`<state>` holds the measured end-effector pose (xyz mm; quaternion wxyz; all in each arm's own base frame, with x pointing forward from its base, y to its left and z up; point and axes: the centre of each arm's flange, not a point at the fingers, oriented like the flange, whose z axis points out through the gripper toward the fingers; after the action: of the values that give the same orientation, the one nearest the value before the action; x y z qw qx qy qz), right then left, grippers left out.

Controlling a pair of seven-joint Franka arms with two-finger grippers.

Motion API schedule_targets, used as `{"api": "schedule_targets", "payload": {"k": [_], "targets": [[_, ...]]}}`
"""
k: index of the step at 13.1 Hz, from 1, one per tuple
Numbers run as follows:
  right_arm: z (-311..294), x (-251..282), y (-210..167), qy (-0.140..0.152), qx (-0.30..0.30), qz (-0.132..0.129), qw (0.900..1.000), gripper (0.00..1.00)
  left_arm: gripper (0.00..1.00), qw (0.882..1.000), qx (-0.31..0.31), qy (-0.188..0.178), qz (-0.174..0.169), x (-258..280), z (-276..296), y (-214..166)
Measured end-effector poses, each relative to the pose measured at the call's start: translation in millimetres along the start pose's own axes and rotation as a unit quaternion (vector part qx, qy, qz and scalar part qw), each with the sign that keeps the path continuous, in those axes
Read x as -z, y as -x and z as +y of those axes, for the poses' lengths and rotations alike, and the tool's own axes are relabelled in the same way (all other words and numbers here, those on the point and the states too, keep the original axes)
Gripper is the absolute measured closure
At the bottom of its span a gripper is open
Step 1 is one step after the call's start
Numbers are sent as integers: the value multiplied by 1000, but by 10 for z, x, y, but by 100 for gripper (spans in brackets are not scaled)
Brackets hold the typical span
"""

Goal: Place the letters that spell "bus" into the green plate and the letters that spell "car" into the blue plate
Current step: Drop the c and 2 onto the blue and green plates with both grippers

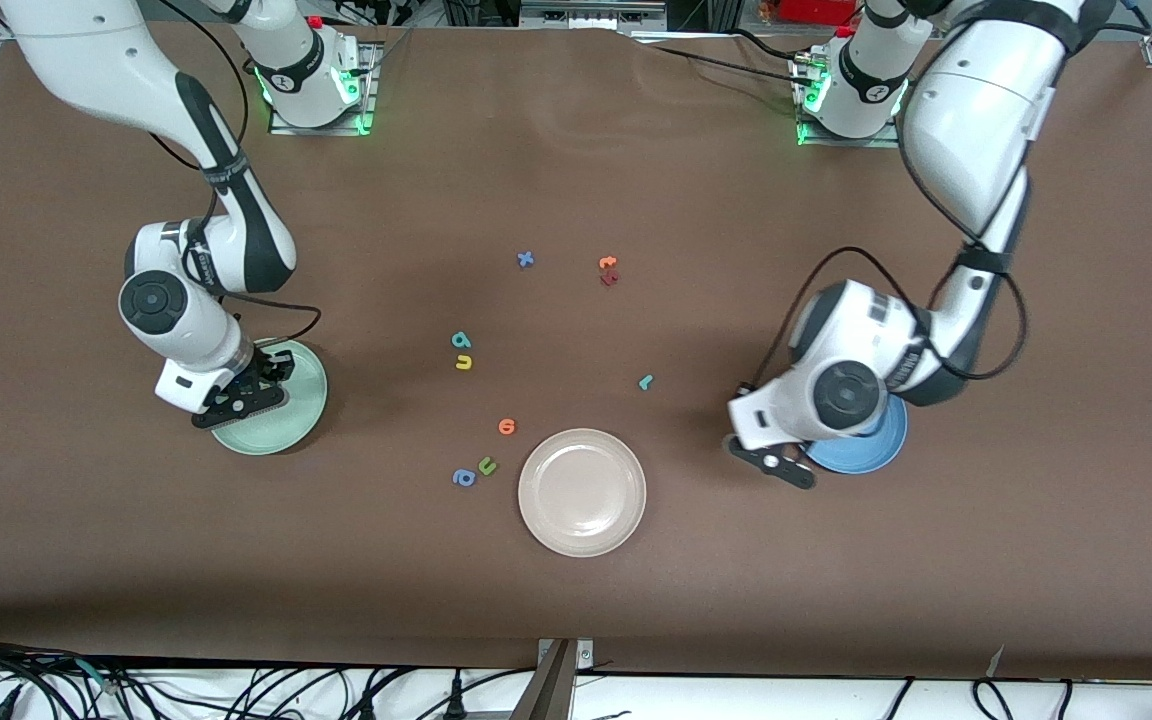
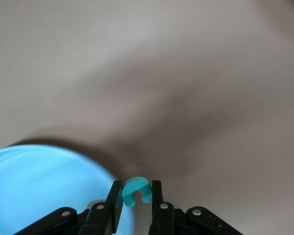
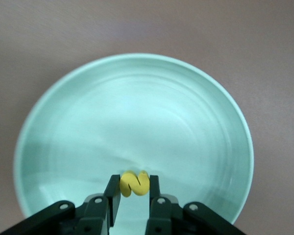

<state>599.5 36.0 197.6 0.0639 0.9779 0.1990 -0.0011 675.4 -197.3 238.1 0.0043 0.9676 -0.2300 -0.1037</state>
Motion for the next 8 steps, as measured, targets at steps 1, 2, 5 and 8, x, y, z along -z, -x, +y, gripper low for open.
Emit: {"api": "schedule_targets", "payload": {"k": [1, 2, 5, 8], "targets": [[22, -98, 16, 0, 0, 0, 1000, 72, 72, 1000, -9, 5, -3, -28, -288, 70], [21, -145, 17, 0, 0, 1, 1000, 72, 72, 1000, -14, 9, -4, -53, -532, 137], [21, -103, -13, 1, -1, 6, 1000, 48, 47, 1000, -13, 16, -6, -86, -710, 202], [-20, 204, -78, -4, -26, 12, 1000, 10, 14, 999, 8, 32, -10, -14, -200, 105]]}}
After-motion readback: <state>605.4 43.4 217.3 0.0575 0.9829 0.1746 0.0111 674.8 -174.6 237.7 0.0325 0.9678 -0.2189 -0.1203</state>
